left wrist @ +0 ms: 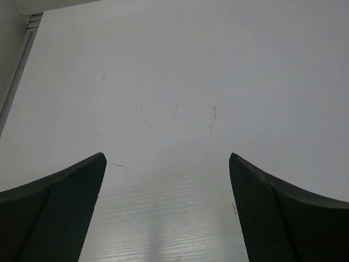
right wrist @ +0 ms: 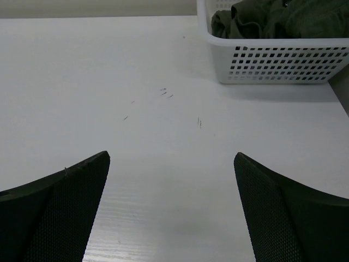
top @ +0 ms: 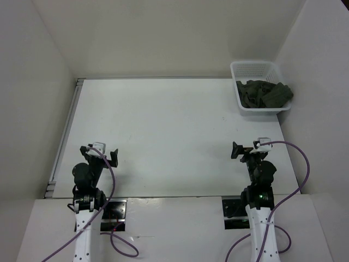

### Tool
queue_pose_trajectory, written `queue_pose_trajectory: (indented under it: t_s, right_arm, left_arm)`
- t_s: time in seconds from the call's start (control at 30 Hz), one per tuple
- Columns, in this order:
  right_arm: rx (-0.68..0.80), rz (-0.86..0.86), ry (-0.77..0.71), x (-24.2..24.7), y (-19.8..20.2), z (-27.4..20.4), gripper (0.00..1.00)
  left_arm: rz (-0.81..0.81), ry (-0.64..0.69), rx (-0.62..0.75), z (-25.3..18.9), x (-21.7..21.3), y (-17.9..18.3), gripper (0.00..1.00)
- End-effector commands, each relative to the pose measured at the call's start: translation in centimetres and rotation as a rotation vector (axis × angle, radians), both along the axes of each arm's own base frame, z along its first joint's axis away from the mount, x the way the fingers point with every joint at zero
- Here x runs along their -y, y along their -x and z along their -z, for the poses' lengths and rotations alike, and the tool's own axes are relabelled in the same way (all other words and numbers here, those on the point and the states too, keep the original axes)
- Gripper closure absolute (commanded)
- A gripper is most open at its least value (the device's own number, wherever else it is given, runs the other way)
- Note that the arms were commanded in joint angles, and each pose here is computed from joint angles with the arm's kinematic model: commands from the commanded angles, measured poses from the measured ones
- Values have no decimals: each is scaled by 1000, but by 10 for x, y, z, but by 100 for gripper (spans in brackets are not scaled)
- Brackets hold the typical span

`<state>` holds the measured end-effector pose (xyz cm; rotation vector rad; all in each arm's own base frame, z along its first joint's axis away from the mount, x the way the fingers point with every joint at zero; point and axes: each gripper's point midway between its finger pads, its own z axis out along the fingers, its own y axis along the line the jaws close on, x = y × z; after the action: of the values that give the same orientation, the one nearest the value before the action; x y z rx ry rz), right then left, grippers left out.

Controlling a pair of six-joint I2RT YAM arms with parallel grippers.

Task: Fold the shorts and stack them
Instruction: Grab the shorts from the pile

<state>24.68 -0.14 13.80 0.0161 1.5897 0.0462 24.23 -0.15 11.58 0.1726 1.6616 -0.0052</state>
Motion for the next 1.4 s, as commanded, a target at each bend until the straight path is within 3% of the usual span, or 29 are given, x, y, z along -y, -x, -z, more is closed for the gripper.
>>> queue_pose_trajectory:
  t_s: [0.0, 0.07, 0.13, 0.17, 0.2, 0.27, 0.3, 0.33, 0.37, 0.47, 0.5, 0.53, 0.57, 0.6, 0.63, 0.67, 0.8, 0.83, 0.9, 0.93, 1.0, 1.03, 1.07, 1.1, 1.13, 1.23, 1.3, 1.33, 1.37]
  right_arm:
    - [17, 9, 14, 3, -3, 7, 0]
    - [17, 9, 14, 3, -3, 7, 0]
    - [17, 9, 14, 3, -3, 7, 0]
    - [17, 9, 14, 3, -3, 7, 0]
    - [18, -1, 14, 1, -3, 7, 0]
    - [18, -1, 23, 2, -3, 7, 0]
    - [43, -87, 50, -13, -2, -5, 0]
    - [88, -195, 252, -24, -1, -10, 0]
    - [148, -231, 280, -31, -1, -23, 0]
    - [285, -317, 386, -46, 3, -52, 0]
    - [304, -506, 583, -71, 13, -38, 0]
    - [417, -540, 1247, -65, 10, -29, 0]
    - [361, -558, 1341, -59, 7, -5, 0]
    - [333, -411, 1332, -39, -1, -23, 0]
    - [308, -292, 1005, -28, -4, -41, 0]
    - [431, -137, 922, -16, 1, -92, 0]
    - [335, -179, 950, -16, 14, -126, 0]
    - [340, -155, 912, -14, 18, -151, 0]
    - [247, -116, 840, -1, 2, -160, 0]
    - [110, -61, 702, 16, -27, -168, 0]
    - [-117, -53, 535, 25, -63, -150, 0]
    - [-237, -41, 446, 31, -104, -147, 0]
    - [-310, 10, 316, 33, -120, -138, 0]
    - [-376, 33, 262, 36, -133, -126, 0]
    - [-424, 103, 176, 43, -159, -117, 0]
    - [-333, 265, 112, 66, -196, -140, 0]
    - [-379, 420, 97, 95, -211, -122, 0]
    - [-352, 456, 91, 101, -222, -135, 0]
    - [-442, 498, 105, 116, -229, -104, 0]
  left_arm:
    - [10, -24, 46, -7, 1, -1, 0]
    - [50, -48, 51, -7, 6, -1, 0]
    - [191, -125, 56, -7, 26, 4, 0]
    - [284, -296, 60, -1, 32, 8, 0]
    - [484, -374, 103, 0, 59, 20, 0]
    - [522, -426, 158, -11, 65, 21, 0]
    - [522, -439, 205, -24, 66, 20, 0]
    - [469, -427, 239, -37, 60, 14, 0]
    - [429, -453, 332, -62, 57, 10, 0]
    - [316, -683, 480, -97, 40, 4, 0]
    - [289, -854, 519, -103, 34, 3, 0]
    - [251, -943, 530, -110, 27, 3, 0]
    - [219, -992, 540, -118, 22, 3, 0]
    - [164, -989, 563, -134, 17, 6, 0]
    - [79, -973, 562, -148, 5, 8, 0]
    - [45, -960, 568, -158, 0, 11, 0]
    - [27, -894, 461, -170, -8, 17, 0]
    - [12, -836, 467, -187, -8, 22, 0]
    - [55, -753, 358, -179, -9, 9, 0]
    - [38, -669, 306, -180, -14, 3, 0]
    - [53, -554, 143, -180, -20, -25, 0]
    - [54, -504, 71, -177, -24, -37, 0]
    - [58, -372, -128, -138, -28, -59, 0]
    - [47, -310, -143, -158, -28, -72, 0]
    - [70, -181, -320, -119, -22, -88, 0]
    - [93, -23, -418, -107, -13, -118, 0]
    - [103, -15, -429, -102, -9, -130, 0]
    - [88, -8, -433, -101, -8, -135, 0]
    - [87, -9, -467, -90, -7, -143, 0]
